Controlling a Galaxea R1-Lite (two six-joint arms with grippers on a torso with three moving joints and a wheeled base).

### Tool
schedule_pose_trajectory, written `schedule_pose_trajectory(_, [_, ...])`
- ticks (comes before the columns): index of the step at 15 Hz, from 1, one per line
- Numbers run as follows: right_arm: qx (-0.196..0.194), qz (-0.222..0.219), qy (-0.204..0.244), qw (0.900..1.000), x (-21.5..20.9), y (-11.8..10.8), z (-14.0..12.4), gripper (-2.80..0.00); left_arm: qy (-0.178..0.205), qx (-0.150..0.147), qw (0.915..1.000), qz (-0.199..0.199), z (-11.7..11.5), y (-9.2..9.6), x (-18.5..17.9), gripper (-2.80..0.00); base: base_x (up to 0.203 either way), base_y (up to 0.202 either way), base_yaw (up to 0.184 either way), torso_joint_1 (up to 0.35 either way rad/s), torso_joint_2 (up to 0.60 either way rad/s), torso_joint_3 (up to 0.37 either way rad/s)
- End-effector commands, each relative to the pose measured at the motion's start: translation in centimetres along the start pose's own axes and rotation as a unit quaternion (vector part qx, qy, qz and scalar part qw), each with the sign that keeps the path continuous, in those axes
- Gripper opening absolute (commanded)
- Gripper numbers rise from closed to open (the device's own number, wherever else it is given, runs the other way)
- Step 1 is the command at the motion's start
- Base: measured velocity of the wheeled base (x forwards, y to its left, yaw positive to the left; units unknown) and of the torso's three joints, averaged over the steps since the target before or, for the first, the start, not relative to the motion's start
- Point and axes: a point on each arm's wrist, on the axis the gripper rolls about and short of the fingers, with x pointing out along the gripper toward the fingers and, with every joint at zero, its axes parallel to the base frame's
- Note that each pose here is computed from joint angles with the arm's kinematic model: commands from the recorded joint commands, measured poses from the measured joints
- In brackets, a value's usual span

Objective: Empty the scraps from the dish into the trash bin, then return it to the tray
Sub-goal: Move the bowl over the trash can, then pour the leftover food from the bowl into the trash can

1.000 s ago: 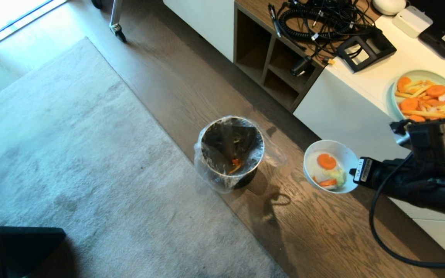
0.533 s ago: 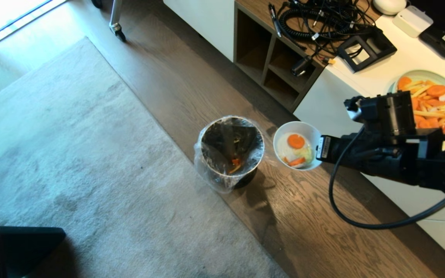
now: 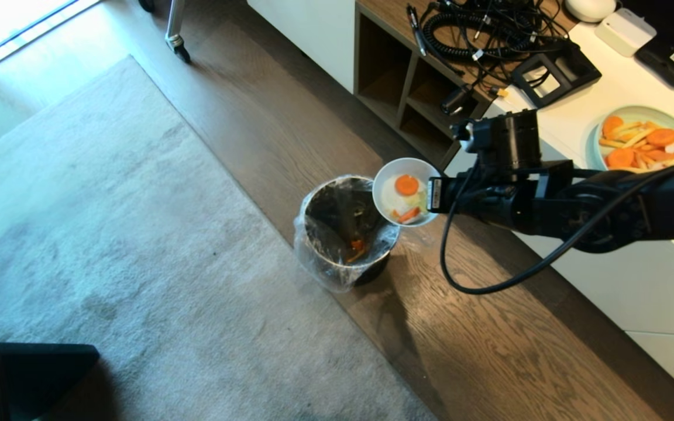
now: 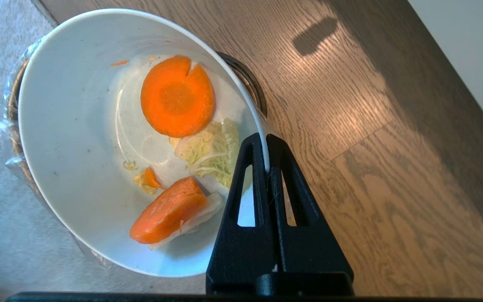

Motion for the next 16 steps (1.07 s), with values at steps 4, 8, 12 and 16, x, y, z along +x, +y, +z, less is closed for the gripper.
schedule_pose_trajectory(4, [-0.051,-0.002,-0.03,0.998,2.1,2.6,1.0,-2.8,0.0,0.0,1.0,0.0,0.0,0.0,0.0,-2.8,0.0,0.0,0.0,0.0,0.0,0.0])
schedule_pose_trajectory(8, [-0.084,-0.005,-0.063,0.994,2.6,4.1,1.6,-2.8,0.0,0.0,1.0,0.0,0.0,0.0,0.0,-2.8,0.0,0.0,0.0,0.0,0.0,0.0])
schedule_pose_trajectory(12, [-0.146,-0.003,-0.104,0.984,2.9,5.4,1.4,-2.8,0.0,0.0,1.0,0.0,0.0,0.0,0.0,-2.8,0.0,0.0,0.0,0.0,0.0,0.0])
schedule_pose_trajectory(16, [-0.222,0.001,-0.134,0.966,3.5,7.0,0.6,-2.8,0.0,0.0,1.0,0.0,0.0,0.0,0.0,-2.8,0.0,0.0,0.0,0.0,0.0,0.0])
